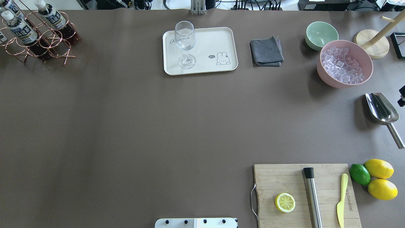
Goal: Take tea from basket to plate
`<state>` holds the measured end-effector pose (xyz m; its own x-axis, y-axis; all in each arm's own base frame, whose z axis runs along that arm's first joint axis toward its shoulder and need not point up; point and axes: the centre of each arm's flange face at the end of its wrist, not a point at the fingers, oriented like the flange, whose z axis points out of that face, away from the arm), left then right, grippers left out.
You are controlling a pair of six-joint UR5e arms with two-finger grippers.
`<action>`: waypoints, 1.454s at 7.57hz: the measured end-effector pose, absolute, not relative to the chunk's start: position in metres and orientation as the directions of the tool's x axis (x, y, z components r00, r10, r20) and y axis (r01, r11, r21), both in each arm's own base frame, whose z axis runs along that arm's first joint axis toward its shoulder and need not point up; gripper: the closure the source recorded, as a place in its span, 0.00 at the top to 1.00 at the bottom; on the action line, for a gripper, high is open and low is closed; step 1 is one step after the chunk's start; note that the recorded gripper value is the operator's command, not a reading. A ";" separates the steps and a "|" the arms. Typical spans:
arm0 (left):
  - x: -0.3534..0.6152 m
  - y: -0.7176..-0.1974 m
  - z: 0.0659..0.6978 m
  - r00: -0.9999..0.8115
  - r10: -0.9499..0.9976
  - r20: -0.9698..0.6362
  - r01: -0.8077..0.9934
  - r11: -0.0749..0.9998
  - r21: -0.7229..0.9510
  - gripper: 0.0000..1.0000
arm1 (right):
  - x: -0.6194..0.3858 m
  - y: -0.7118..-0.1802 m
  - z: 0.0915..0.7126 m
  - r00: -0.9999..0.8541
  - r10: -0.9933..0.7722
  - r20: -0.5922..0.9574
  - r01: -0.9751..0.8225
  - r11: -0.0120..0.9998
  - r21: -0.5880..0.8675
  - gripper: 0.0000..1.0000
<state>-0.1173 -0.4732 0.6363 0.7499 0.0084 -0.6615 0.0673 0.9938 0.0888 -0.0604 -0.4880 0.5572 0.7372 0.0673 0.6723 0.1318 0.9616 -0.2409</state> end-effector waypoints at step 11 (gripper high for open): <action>-0.044 -0.634 0.425 0.568 0.814 -0.121 -0.560 0.489 0.668 0.93 | -0.056 -0.489 0.558 0.736 0.076 0.673 0.123 0.962 -0.244 1.00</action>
